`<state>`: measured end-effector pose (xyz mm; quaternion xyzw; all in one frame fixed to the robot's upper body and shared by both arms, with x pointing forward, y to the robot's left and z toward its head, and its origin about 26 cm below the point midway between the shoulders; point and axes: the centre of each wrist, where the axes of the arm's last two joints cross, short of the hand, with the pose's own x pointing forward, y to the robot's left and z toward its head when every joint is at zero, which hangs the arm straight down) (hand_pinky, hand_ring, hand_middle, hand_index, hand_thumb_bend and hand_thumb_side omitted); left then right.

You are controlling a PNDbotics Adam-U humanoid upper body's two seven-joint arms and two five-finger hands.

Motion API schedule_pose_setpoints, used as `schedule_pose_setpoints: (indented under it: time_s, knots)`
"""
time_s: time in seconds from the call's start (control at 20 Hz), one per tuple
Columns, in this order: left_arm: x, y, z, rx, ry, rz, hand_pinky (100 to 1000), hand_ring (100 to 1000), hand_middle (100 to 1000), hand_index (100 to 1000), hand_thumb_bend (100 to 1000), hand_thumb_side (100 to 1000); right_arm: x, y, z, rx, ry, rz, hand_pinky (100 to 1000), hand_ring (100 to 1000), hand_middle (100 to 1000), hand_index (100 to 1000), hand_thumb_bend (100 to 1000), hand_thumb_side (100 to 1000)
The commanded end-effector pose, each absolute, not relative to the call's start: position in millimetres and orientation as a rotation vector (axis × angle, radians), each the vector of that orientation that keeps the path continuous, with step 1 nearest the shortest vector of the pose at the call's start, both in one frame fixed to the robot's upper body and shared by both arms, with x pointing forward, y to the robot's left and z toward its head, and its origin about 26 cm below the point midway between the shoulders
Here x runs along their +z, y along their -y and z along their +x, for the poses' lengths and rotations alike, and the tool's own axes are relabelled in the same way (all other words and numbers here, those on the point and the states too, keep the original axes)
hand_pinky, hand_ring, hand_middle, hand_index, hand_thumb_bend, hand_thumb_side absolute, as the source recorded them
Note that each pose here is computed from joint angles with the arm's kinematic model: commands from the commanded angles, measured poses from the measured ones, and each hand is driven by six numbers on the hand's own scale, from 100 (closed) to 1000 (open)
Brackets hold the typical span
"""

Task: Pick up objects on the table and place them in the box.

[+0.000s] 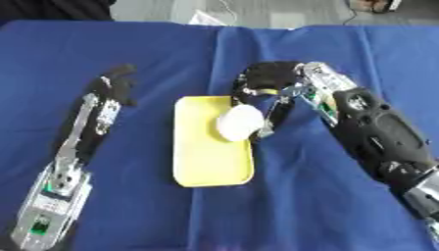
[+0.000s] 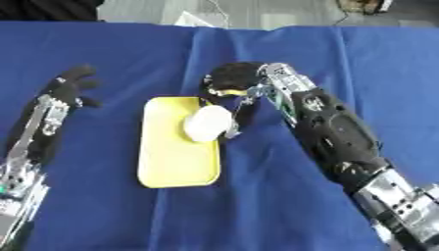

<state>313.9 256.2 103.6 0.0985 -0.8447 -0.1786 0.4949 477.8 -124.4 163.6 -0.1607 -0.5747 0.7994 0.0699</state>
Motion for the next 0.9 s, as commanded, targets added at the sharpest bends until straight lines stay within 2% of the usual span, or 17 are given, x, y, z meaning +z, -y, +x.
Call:
schedule_pose_setpoints:
  time_s: [0.05,0.9]
  knots:
    - [113,-257,314,-0.42,2.082,0.249,646,792,852,909,471,926,182,113,476,2.428,1.789,-0.496,677,522,456,548,633,375]
    - [110,-260,314,-0.413,2.07,0.258,644,792,851,908,478,923,193,107,476,2.483,1.77,-0.501,682,525,451,534,611,372]
